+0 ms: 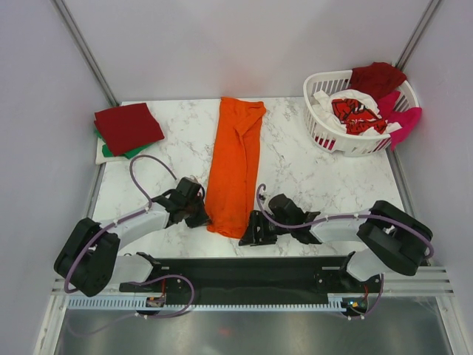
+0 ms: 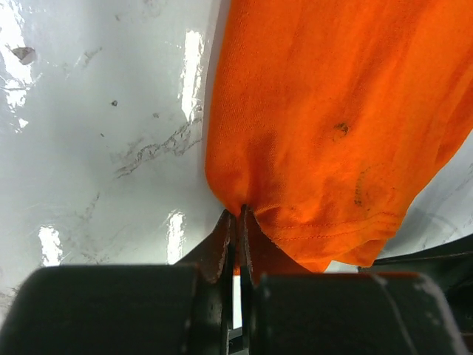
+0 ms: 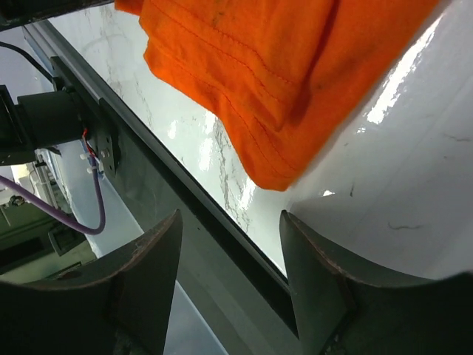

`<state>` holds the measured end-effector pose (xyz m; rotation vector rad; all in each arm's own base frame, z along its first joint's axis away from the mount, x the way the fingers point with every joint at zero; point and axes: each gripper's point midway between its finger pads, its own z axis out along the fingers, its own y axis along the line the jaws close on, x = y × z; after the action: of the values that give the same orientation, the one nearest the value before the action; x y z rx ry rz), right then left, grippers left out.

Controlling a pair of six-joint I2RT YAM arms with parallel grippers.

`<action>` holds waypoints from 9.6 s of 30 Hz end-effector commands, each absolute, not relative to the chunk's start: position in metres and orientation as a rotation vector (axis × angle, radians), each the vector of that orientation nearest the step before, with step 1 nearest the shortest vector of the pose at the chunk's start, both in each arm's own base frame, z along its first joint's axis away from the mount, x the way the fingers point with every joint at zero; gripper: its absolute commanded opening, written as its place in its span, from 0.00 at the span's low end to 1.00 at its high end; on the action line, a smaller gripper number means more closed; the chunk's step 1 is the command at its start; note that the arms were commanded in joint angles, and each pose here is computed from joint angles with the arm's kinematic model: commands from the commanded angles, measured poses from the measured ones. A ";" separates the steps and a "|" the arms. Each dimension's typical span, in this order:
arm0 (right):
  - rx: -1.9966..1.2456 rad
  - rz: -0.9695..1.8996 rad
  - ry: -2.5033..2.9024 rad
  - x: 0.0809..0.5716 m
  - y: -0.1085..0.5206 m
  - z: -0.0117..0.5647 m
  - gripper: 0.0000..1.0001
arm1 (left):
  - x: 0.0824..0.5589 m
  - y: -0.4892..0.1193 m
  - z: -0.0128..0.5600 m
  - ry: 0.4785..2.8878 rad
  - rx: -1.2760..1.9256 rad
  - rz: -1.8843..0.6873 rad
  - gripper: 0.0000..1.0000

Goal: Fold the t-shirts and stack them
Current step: Fold the tshirt

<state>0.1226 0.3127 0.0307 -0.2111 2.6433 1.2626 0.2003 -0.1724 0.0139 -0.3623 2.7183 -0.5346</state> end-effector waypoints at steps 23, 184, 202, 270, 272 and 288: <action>-0.014 0.574 2.702 0.146 0.232 -0.010 0.54 | 0.168 -0.162 -0.003 2.809 -0.406 -0.522 0.02; -0.291 0.773 2.512 0.464 0.351 0.069 0.13 | 0.303 -0.109 0.166 2.519 0.040 -0.150 0.51; -0.345 0.571 2.217 0.497 0.302 0.174 0.21 | 0.307 -0.110 0.150 2.509 -0.010 -0.176 0.46; -0.261 1.034 2.521 0.308 0.271 0.055 0.00 | 0.313 -0.213 0.073 2.660 -0.106 -0.491 0.27; -0.260 1.016 2.542 0.304 0.268 0.045 0.00 | 0.313 -0.213 0.067 2.670 -0.106 -0.480 0.26; -0.285 1.004 2.640 0.272 0.253 0.005 0.00 | 0.300 -0.193 0.017 2.761 -0.095 -0.328 0.24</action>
<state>0.2852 0.2604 0.0143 -0.2481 2.6107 1.0255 0.2976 -0.1978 0.0269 -0.0813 2.7713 -0.3696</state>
